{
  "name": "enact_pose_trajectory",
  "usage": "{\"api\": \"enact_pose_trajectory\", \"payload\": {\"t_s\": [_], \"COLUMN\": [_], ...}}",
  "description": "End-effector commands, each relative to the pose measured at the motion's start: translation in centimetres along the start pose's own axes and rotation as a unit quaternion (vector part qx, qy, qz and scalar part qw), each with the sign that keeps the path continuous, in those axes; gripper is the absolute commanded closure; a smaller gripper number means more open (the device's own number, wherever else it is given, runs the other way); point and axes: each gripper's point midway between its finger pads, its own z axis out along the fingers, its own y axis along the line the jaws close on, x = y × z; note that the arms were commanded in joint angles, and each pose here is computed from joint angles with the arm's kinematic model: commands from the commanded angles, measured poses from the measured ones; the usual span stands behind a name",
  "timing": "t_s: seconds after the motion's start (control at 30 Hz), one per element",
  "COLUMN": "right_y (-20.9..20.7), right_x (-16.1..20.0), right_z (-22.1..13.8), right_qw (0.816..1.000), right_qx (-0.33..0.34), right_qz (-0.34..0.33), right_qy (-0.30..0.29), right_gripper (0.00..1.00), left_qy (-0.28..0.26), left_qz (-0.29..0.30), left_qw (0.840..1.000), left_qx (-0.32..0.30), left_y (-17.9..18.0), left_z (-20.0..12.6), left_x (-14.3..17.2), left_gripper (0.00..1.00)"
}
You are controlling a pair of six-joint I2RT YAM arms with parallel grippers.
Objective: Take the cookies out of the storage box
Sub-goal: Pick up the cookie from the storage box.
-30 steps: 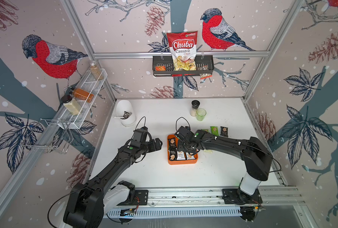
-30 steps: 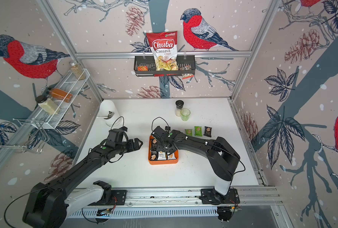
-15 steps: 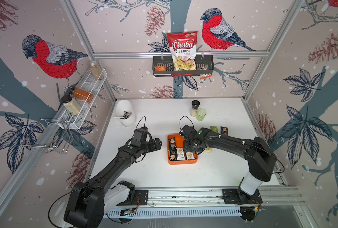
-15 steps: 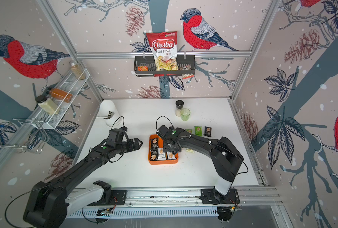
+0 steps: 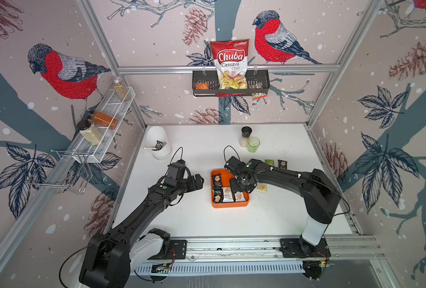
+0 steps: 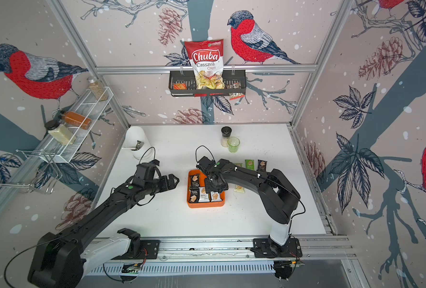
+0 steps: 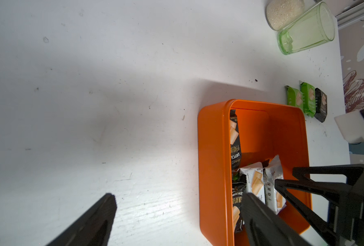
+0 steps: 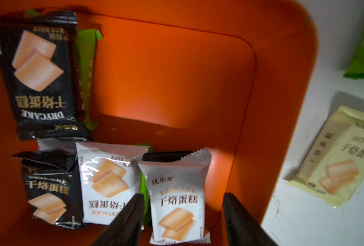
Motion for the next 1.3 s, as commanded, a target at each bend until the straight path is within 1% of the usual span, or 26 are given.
{"api": "enact_pose_trajectory", "payload": {"t_s": [0.0,0.5,0.63,0.7,0.83,0.9,1.07,1.27], "right_y": [0.0,0.2,0.3,0.3,0.4,0.4,0.9,1.8], "right_x": [0.5,0.8,0.6,0.5,0.1,-0.3,-1.5,-3.8], "right_z": [0.2,2.4,2.5,2.5,2.1,1.8,0.4,-2.3], "right_qw": [1.000,1.000,1.000,1.000,1.000,1.000,1.000,0.998], "right_qx": [-0.004,-0.011,-0.012,-0.013,-0.013,-0.013,-0.021,-0.039], "right_qz": [-0.018,-0.014,-0.011,-0.009,-0.005,-0.001,0.008,0.023], "right_qy": [0.016,0.026,0.024,0.022,0.014,0.008,-0.013,-0.054], "right_gripper": [0.36,0.36,0.40,0.45,0.55,0.58,0.59,0.59], "left_qy": [0.002,-0.001,-0.004,-0.005,-0.008,-0.009,-0.011,-0.010], "left_qz": [-0.007,-0.001,0.001,0.003,0.006,0.009,0.013,0.017], "left_qw": [1.000,1.000,1.000,1.000,1.000,1.000,1.000,1.000], "left_qx": [-0.010,-0.014,-0.014,-0.016,-0.017,-0.016,-0.013,-0.006], "left_y": [0.5,0.6,0.5,0.5,0.5,0.5,0.3,0.0], "left_z": [0.0,-0.5,-0.6,-0.7,-0.8,-0.8,-0.8,-0.6], "left_x": [0.3,0.2,0.1,0.0,-0.1,-0.1,-0.3,-0.5], "left_gripper": [0.04,0.04,0.04,0.04,0.04,0.04,0.04,0.04]}}
